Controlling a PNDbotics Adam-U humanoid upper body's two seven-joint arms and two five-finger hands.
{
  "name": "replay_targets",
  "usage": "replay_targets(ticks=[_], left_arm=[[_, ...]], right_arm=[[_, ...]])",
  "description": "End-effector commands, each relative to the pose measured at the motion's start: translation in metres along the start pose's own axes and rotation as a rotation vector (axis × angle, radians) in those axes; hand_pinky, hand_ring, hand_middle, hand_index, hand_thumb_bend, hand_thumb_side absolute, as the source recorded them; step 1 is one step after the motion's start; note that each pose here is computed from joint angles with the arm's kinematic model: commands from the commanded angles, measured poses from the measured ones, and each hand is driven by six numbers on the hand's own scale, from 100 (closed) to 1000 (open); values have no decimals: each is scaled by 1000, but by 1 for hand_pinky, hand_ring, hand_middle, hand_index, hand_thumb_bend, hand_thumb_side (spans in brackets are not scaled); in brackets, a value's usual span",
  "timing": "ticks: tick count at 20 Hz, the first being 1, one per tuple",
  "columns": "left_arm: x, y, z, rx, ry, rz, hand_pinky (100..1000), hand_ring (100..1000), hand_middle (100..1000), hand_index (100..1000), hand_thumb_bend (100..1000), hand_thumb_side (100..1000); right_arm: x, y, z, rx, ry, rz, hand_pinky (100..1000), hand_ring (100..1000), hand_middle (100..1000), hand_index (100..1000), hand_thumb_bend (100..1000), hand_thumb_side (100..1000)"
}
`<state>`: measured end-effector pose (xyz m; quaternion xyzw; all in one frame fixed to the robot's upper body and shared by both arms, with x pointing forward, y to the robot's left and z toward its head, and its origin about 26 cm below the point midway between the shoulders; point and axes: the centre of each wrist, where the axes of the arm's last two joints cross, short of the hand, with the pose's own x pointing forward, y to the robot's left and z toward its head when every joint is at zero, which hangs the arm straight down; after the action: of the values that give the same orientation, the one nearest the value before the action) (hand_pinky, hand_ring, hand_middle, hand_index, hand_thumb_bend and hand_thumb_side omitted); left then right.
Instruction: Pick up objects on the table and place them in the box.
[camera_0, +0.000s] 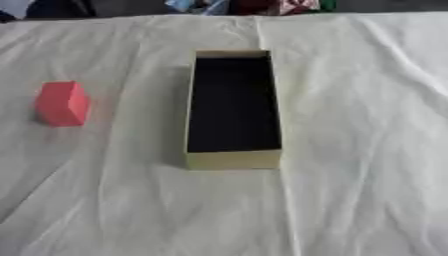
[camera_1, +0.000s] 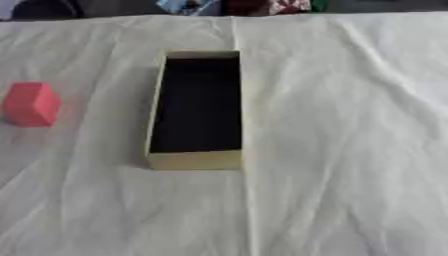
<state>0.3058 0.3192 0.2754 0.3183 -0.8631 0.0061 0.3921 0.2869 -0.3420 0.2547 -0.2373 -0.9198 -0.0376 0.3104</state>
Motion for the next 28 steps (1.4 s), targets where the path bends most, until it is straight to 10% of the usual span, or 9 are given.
replay_targets(ticks=[1,14,28], left_arm=[[15,4,-12,-26,-86,-52,750,780,795,844,463,100],[-13,1,-54,-384,-257,-518,884,870,862,928,922,360],[-83,-44,-61,-752,-188,-800,910,897,888,934,908,193]], right_arm=[[8,-4,-7,8,-40,23,872,828,841,844,100,536],[12,1,-11,57,-49,18,871,828,841,843,100,533],[12,1,-11,66,-41,24,871,828,838,843,100,534]])
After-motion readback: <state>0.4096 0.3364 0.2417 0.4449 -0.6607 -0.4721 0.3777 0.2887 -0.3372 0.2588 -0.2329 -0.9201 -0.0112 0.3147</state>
